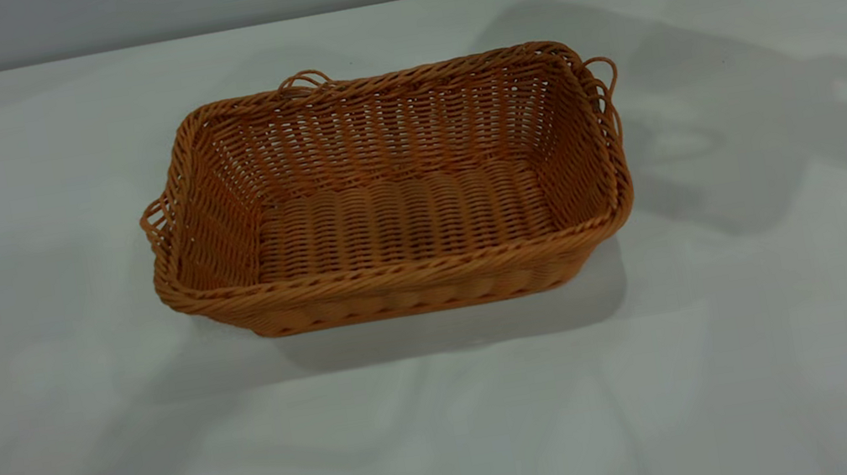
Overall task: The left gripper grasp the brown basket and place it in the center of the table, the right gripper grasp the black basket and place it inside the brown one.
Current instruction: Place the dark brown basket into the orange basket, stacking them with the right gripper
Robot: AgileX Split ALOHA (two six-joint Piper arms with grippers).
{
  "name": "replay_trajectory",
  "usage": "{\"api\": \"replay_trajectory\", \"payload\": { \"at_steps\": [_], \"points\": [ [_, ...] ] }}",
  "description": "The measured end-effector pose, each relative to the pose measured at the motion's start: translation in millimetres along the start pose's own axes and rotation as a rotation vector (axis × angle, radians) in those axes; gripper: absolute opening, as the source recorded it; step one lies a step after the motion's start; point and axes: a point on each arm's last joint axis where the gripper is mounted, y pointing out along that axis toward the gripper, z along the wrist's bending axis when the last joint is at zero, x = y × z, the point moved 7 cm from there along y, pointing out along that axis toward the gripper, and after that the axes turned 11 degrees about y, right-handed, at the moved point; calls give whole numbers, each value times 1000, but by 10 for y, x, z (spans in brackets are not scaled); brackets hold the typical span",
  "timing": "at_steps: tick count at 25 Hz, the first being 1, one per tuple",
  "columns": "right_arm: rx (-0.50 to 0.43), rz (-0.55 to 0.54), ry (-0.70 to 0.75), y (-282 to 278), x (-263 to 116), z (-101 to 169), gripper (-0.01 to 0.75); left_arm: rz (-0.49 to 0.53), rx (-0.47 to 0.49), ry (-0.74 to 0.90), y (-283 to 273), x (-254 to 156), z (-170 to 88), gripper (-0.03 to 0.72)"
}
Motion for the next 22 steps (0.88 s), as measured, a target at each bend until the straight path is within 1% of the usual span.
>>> {"api": "replay_trajectory", "payload": {
  "at_steps": [3, 6, 9, 11, 14, 17, 22],
  "points": [
    [-38, 73, -82, 252, -267, 121, 85, -23, 59, -43, -515, -64, -57, 304],
    [-94, 165, -207, 573, -663, 253, 86, -59, 145, -63, -981, -120, -108, 286],
    [-150, 239, -318, 889, -989, 302, 86, -90, 216, -72, -1321, -167, -163, 281],
    [-193, 280, -375, 1090, -1113, 286, 86, -107, 252, -84, -1486, -193, -198, 281],
    [-243, 299, -435, 1305, -1139, 290, 86, -121, 277, -103, -1643, -227, -254, 281],
    [-282, 287, -457, 1421, -1044, 278, 86, -117, 262, -126, -1686, -255, -312, 279],
    [-355, 276, -485, 1528, -930, 128, 87, -116, 253, -144, -1679, -259, -323, 279]
  ]
}}
